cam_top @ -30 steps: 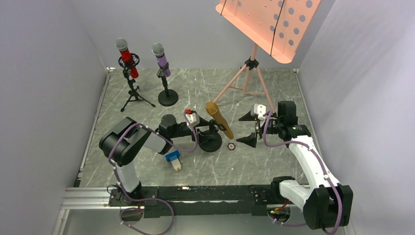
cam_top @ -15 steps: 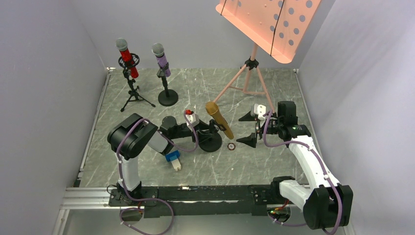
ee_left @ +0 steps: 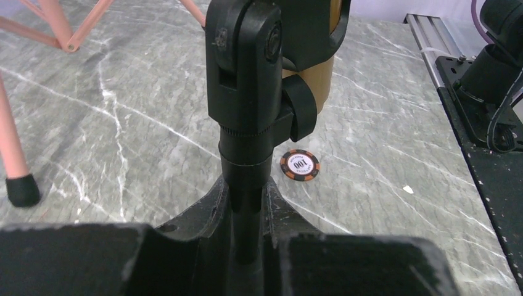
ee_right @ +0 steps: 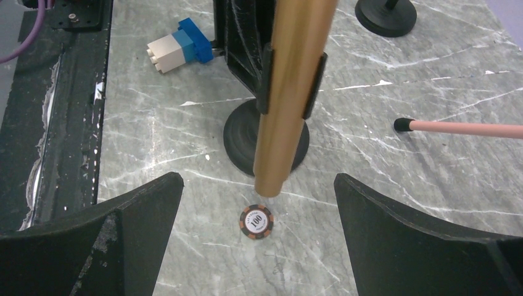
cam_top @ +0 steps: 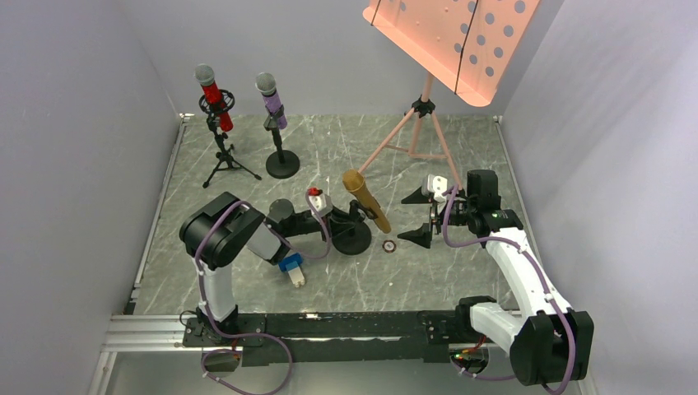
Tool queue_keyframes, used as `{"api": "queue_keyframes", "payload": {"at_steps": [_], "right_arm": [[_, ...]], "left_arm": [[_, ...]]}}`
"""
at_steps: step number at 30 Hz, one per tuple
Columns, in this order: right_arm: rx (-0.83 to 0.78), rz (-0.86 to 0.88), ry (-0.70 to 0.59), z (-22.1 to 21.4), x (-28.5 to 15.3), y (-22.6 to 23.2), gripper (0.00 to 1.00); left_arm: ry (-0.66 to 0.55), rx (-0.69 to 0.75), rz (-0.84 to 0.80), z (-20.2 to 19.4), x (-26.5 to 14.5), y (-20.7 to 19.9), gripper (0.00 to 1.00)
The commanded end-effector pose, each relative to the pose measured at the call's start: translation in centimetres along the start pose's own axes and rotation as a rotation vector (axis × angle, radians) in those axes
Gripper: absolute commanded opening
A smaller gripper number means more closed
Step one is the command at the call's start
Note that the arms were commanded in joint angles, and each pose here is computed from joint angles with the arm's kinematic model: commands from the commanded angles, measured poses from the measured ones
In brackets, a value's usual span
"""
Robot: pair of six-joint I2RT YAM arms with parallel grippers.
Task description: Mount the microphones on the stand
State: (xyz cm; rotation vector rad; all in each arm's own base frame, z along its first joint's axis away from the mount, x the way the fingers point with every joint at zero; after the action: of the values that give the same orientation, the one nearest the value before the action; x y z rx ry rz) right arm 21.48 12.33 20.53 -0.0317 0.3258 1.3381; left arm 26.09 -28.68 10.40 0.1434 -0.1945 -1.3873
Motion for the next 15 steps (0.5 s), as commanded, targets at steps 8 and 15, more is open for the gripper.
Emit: {"api": "queue_keyframes", "payload": {"at_steps": [8,15], "right_arm": [[-0.052,0.026,-0.032,1.0,-0.1,0.1,1.00],[-0.056,0.022,-0.031,1.1,-0.1,0.1,1.00]], "left_arm": [[-0.012,0.141,0.391,5.8,-5.4,1.8,0.00],[0.027,0.304,0.675,9.3,-5.6,8.7,0.00]]}}
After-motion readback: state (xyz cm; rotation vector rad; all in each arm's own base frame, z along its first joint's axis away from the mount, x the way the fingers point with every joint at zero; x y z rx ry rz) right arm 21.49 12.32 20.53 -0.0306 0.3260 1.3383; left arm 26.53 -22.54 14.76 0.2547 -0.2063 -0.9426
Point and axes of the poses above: each gripper's point midway between its finger pads, its own x axis out along the fingers, its own y axis along the line the jaws close on, z = x × y, the point moved 5 cm from there along -x, back along the fingers, and after that the axes turned 15 degrees about x, right-handed, at the moved point
